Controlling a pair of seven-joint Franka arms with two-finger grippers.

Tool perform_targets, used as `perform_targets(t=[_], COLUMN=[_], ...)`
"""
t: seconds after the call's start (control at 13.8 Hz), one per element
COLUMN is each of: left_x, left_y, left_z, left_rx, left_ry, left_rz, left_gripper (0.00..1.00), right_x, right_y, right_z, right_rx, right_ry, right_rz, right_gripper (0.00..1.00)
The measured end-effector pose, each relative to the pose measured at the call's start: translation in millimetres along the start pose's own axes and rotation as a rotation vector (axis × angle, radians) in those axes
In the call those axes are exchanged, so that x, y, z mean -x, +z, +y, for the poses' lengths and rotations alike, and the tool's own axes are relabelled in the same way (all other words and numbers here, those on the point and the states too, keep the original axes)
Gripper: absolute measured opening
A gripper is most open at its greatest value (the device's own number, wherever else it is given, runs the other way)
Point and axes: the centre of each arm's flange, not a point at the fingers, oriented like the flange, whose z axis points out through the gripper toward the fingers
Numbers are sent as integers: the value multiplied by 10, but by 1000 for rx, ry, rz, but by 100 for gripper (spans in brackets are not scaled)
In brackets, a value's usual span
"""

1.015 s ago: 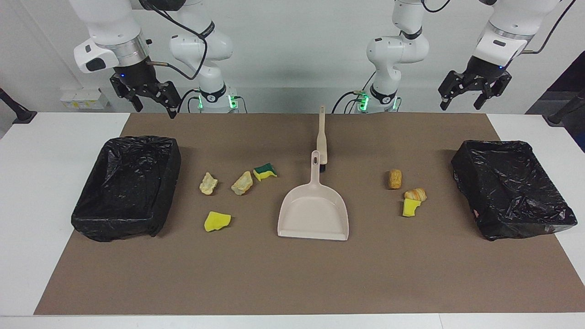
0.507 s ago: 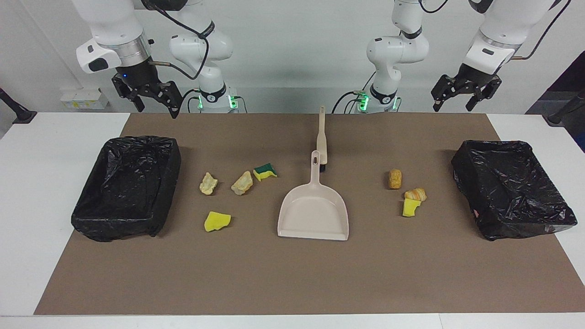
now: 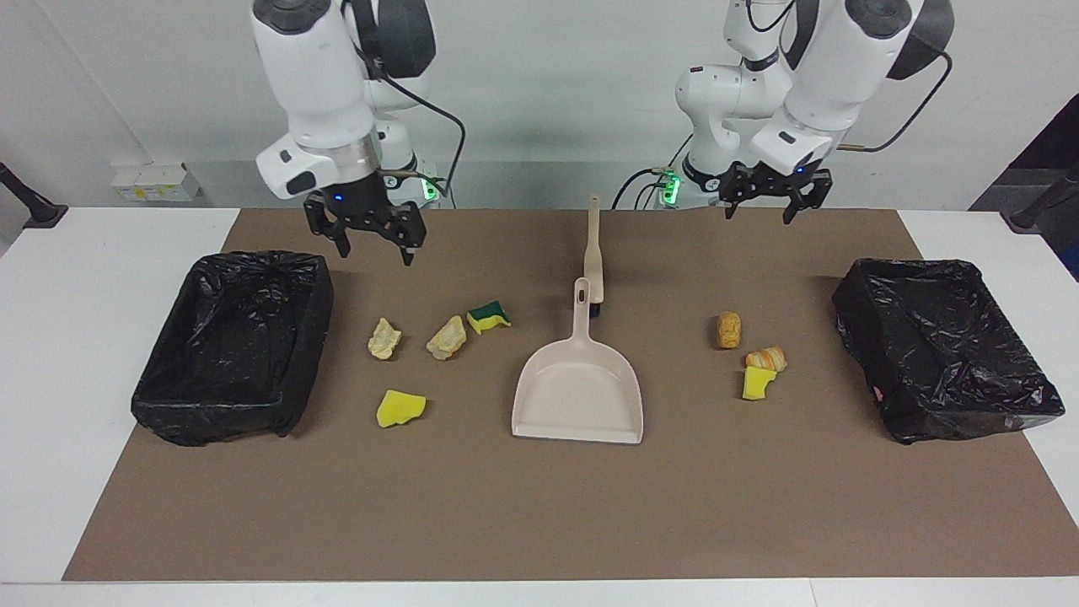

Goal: Sweep and dump trash in bin
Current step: 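Reach the right gripper to the dustpan while the left gripper reaches the brush, then grasp the dustpan with the right gripper while the left gripper grasps the brush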

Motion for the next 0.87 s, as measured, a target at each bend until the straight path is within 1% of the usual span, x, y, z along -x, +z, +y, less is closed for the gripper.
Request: perform_targets(t=[0.14,0.22,0.51,0.65,0.87], left_x=[250,403,927,1090,1291], left_y=[231,350,795,1056,1553], left_z=[279,415,946,1293,1712], left_rx=[-11,-11,-26,-29,-25], left_ry=[45,43,-35,-45,-53], left_rz=[-37,-38,-10,19,50], left_gripper=[100,100,100,100,100], right_x=[80,132,357,481,748], right_y=[361,526,1110,1333,1540], right_z=[-530,-779,-1538,-1814,-2206], right_rx=[-4,-9,-14,-6,-22], right_ry=[29,38,80,93,73], right_rz=[-1,3,-2,-13,-3], right_gripper=[100,100,100,100,100])
